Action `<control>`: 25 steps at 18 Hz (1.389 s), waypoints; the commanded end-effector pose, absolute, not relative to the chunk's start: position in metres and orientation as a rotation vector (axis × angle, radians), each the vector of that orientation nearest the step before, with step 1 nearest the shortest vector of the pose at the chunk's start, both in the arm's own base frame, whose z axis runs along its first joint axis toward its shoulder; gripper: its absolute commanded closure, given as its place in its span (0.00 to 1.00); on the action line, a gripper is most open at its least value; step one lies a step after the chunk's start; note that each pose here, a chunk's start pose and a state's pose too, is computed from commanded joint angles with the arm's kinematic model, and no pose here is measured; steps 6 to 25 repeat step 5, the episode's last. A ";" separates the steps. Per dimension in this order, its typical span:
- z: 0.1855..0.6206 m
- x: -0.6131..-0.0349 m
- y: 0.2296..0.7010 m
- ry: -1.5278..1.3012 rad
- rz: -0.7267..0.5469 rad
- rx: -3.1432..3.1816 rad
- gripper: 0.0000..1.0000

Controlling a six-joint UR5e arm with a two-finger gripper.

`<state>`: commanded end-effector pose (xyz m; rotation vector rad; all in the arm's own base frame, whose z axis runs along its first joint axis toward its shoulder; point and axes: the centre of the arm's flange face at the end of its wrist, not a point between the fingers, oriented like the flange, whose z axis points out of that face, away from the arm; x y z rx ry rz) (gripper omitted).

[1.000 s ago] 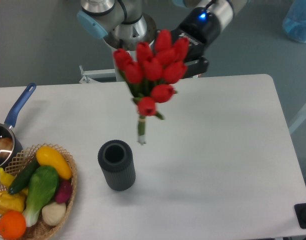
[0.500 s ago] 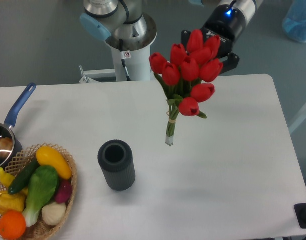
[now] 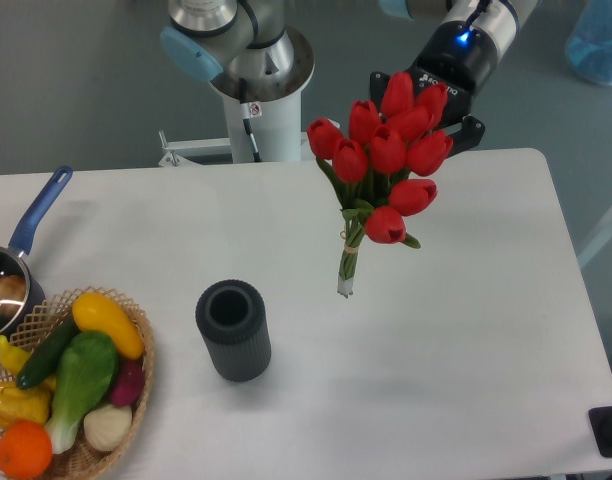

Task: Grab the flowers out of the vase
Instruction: 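Carry the tulip bouquet up and away from the vase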

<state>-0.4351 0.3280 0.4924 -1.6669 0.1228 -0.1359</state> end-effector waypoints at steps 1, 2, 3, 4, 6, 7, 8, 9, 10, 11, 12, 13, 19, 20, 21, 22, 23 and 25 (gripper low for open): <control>0.492 -0.435 0.328 0.123 -0.136 -1.667 0.75; 0.492 -0.435 0.328 0.123 -0.136 -1.667 0.75; 0.493 -0.435 0.328 0.124 -0.135 -1.667 0.75; 0.492 -0.436 0.327 0.122 -0.135 -1.667 0.75; 0.493 -0.435 0.327 0.121 -0.135 -1.667 0.75; 0.493 -0.435 0.327 0.121 -0.135 -1.667 0.75; 0.493 -0.435 0.327 0.121 -0.135 -1.667 0.75; 0.493 -0.435 0.327 0.121 -0.135 -1.667 0.75; 0.493 -0.435 0.327 0.121 -0.135 -1.667 0.75; 0.493 -0.435 0.327 0.121 -0.135 -1.667 0.75; 0.493 -0.435 0.327 0.121 -0.135 -1.667 0.75; 0.493 -0.435 0.327 0.121 -0.135 -1.667 0.75; 0.493 -0.435 0.327 0.121 -0.135 -1.667 0.75; 0.493 -0.435 0.327 0.121 -0.135 -1.667 0.75; 0.493 -0.435 0.327 0.121 -0.135 -1.667 0.75; 0.493 -0.435 0.327 0.121 -0.135 -1.667 0.75; 0.493 -0.435 0.327 0.121 -0.135 -1.667 0.75; 0.493 -0.435 0.327 0.121 -0.135 -1.667 0.75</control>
